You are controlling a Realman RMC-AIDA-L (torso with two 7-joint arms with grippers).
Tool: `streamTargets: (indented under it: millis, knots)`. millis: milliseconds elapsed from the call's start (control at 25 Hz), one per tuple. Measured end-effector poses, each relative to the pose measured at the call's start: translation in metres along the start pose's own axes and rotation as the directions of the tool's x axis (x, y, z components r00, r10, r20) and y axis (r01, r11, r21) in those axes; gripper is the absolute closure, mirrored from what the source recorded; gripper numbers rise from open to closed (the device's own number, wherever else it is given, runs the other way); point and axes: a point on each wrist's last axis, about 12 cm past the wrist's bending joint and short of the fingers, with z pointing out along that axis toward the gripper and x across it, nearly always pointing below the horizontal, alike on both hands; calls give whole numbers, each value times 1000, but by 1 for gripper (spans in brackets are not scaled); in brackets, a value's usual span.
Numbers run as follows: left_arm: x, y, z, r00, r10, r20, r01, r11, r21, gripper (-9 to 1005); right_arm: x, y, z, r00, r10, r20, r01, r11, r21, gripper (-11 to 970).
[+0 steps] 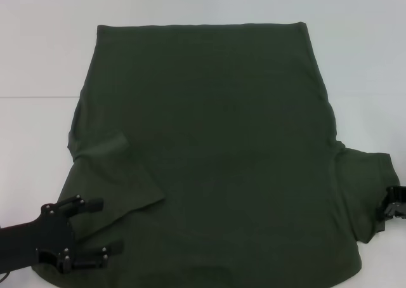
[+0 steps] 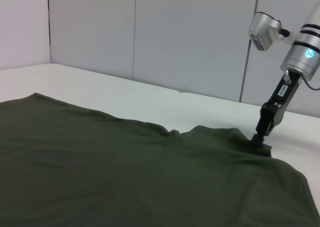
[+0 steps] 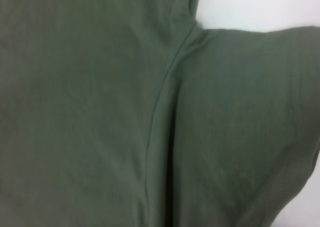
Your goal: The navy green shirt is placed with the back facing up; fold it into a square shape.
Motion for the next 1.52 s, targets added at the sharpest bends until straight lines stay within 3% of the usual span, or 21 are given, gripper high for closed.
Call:
streamTargets:
  millis: [440, 760, 1320, 1520]
  knots:
    - [-1, 1, 0, 1000, -1, 5, 1, 1000, -3, 59, -4, -5, -18, 998, -25, 65, 25, 1000, 10, 958]
    - [-2, 2, -1, 1000, -20, 14, 20, 1000, -9, 59, -2, -9, -41, 989, -26, 146, 34, 998, -57, 959]
    - [-1, 2, -7, 999, -32, 25, 32, 999, -26, 59, -10, -3, -66, 971, -47, 235, 79, 989, -128, 959]
    - [-1, 2, -7, 999, -32, 24, 33, 999, -28, 59, -16, 8, -68, 966, -85, 242, 122, 983, -141, 959]
